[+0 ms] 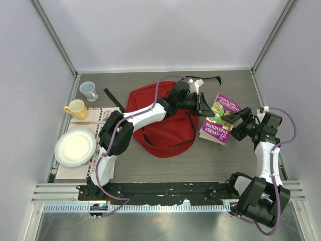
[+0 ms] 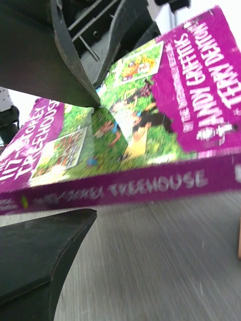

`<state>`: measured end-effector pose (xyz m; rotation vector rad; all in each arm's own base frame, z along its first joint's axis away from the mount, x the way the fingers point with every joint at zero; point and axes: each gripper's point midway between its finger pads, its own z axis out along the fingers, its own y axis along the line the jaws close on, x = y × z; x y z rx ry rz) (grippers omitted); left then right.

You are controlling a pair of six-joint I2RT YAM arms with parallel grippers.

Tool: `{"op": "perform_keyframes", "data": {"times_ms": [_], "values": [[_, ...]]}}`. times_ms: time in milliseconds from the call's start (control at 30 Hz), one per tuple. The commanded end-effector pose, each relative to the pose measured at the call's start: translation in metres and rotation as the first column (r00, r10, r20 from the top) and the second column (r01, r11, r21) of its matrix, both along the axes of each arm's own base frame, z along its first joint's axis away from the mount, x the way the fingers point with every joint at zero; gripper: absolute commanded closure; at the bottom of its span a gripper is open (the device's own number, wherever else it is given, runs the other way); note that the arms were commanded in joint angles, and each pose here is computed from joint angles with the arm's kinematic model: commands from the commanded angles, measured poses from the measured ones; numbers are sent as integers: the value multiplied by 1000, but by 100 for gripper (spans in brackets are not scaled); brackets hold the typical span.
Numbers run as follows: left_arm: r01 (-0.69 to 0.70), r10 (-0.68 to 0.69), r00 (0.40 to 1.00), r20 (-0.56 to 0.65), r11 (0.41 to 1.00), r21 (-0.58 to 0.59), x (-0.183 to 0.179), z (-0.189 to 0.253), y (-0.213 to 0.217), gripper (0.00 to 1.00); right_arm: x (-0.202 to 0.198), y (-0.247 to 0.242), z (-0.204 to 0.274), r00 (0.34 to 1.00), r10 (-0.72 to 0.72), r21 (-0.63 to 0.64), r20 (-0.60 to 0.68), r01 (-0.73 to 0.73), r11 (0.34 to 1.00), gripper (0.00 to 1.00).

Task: Pack the student bag
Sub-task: Pick up the book from the center of the board.

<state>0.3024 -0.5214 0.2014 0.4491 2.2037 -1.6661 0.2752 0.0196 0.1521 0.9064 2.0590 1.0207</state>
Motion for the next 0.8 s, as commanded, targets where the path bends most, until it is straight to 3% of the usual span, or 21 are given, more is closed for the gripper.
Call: {"op": "perform_keyframes", "data": {"times_ms": [0,133,233,267,333,367,400,433,467,533,567,767], "values": [[102,-69,989,127,956,-274,-21,106,2,100,12,17,44,986,79,-16,145,-77,997,13],[131,-91,987,131,930,-344,-26,122,6,100,15,28,49,976,118,14,183,-123,992,14],[134,-95,988,124,922,-363,-29,126,10,100,17,34,56,968,142,10,207,-147,989,31],[133,-93,988,126,923,-362,-29,126,12,100,17,35,59,966,144,6,214,-148,989,50],[112,-78,991,113,933,-343,-26,118,16,99,18,34,66,962,146,-7,230,-148,989,64],[103,-66,991,117,934,-342,-25,121,20,94,18,34,67,963,147,-5,228,-150,989,76],[83,-43,991,127,939,-333,-21,119,23,68,19,35,72,960,151,-8,238,-154,988,81],[58,-24,993,114,950,-308,-17,110,28,54,20,35,73,959,152,-5,239,-155,988,89],[46,-8,992,124,951,-305,-17,114,34,38,20,35,76,959,150,2,242,-155,988,93],[-6,43,990,135,965,-261,-9,102,45,24,20,37,82,953,153,12,260,-162,987,99],[-23,60,988,143,968,-249,-6,101,50,4,20,39,89,946,162,25,282,-176,984,99],[-108,151,974,167,964,-243,7,107,81,1,19,54,135,870,204,68,449,-261,963,99]]}}
